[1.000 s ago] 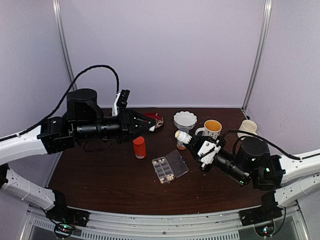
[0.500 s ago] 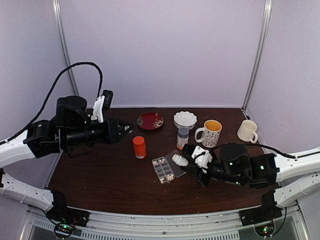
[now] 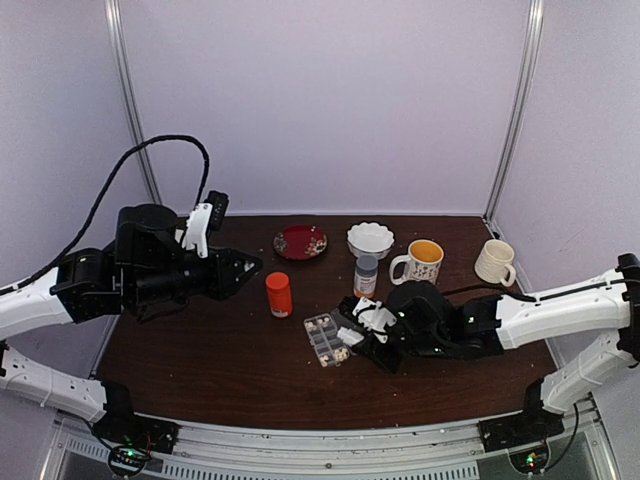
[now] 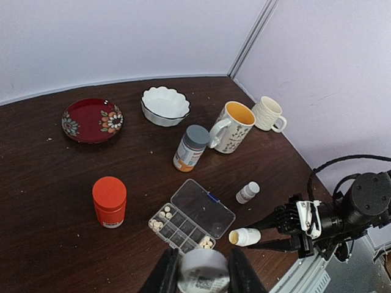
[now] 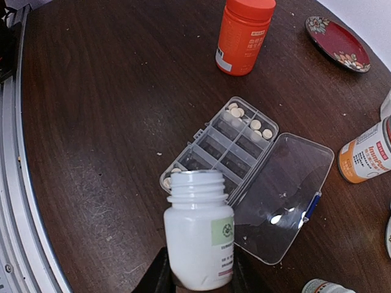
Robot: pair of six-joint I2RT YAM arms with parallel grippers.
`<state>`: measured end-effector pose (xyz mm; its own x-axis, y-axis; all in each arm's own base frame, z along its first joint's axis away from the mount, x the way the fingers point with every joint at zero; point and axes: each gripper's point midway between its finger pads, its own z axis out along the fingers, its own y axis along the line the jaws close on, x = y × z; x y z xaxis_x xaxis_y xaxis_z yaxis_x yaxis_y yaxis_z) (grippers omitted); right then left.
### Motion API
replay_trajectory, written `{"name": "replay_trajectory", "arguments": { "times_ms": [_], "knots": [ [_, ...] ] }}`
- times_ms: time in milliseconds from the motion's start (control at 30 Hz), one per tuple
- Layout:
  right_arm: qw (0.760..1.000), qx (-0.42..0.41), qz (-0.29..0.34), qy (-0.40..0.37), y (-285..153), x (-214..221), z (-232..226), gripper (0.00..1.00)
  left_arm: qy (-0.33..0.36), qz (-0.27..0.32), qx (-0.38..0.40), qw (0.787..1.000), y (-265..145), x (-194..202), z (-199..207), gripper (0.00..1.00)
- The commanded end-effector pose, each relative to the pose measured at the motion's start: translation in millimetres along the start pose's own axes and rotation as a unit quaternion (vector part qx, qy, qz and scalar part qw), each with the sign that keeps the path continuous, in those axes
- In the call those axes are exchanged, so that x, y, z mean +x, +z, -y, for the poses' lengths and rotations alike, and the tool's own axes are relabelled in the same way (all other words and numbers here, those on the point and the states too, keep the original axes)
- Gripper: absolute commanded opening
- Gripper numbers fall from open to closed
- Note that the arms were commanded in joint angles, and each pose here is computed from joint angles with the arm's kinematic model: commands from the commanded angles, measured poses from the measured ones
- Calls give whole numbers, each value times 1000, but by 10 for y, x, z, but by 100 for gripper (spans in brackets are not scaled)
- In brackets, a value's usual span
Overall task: Sort the pills into containers
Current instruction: Pour the pill into the compartment of the pill container.
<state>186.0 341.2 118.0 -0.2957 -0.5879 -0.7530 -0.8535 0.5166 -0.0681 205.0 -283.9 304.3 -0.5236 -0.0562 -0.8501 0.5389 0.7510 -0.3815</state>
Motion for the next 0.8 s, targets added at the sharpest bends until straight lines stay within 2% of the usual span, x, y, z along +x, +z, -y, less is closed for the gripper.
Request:
{"name": "replay_trajectory", "arguments": {
  "times_ms": [0,367,767],
  "knots": [
    [999,-28,-25,24,133,-86,0,0,12,11,-6,1000,-55,-12,-72,0],
    [993,-46,-89,63,551,17,110,0,18,12,-22,1000,-123,42,-185,0],
    [983,-24,-153,100,732,171,322,0,21,10,-28,999,-129,96,-232,0]
  ]
}}
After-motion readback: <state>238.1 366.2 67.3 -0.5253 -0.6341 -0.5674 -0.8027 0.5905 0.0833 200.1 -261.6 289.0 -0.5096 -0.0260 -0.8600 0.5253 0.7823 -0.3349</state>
